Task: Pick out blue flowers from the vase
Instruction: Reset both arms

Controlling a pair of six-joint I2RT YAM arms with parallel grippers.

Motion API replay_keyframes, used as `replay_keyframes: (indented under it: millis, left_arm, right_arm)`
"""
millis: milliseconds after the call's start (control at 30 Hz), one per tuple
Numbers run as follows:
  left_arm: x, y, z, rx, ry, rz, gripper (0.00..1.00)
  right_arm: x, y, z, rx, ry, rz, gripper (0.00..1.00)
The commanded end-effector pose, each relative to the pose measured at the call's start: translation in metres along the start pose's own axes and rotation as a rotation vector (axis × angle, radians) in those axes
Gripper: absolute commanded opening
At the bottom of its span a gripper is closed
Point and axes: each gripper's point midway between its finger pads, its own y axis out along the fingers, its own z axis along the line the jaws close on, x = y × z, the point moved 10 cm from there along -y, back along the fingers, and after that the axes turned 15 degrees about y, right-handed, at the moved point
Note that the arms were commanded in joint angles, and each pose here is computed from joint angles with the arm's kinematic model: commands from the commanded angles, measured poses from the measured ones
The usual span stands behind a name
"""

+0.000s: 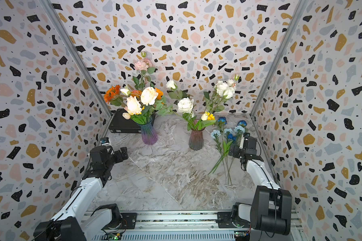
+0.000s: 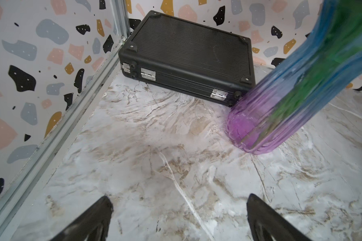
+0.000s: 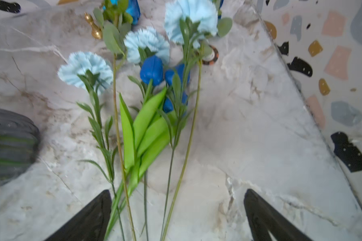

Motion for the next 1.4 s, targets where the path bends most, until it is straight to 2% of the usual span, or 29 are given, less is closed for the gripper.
replay_keyframes:
  millis: [0, 333, 433, 800, 1067, 1167, 1367]
  left_arm:
    - [0.009, 0.008, 0.004, -0.058, 0.002, -0.172, 0.99]
    - [-0.017, 0.035, 0.003, -0.103, 0.003, -0.214, 0.99]
    - [-0.025, 0.041, 0.000, -0.135, 0.030, -0.271, 0.99]
    - [-0.038, 0.031, -0.004, -0.148, 0.067, -0.343, 0.99]
    - [-0.054, 0.022, -0.010, -0.158, 0.113, -0.426, 0.99]
    - [-0.057, 0.027, -0.014, -0.214, 0.146, -0.421, 0.99]
    - [-0.056, 0.030, -0.014, -0.222, 0.144, -0.426, 0.99]
  right_arm:
    - [0.035, -0.017, 0.008, 0.042, -0.005, -0.289, 0.99]
    - [-0.002, 0.013, 0.001, 0.142, 0.012, -0.339, 0.99]
    - [-0.013, 0.018, -0.004, 0.148, 0.017, -0.376, 0.99]
    - [-0.049, 0.021, -0.006, 0.231, -0.043, -0.497, 1.00]
    - [-0.057, 0.027, 0.000, 0.233, -0.097, -0.492, 0.99]
    - [-0.056, 0.028, 0.003, 0.238, -0.106, -0.484, 1.00]
    - [-0.055, 0.029, 0.004, 0.235, -0.113, -0.480, 0.99]
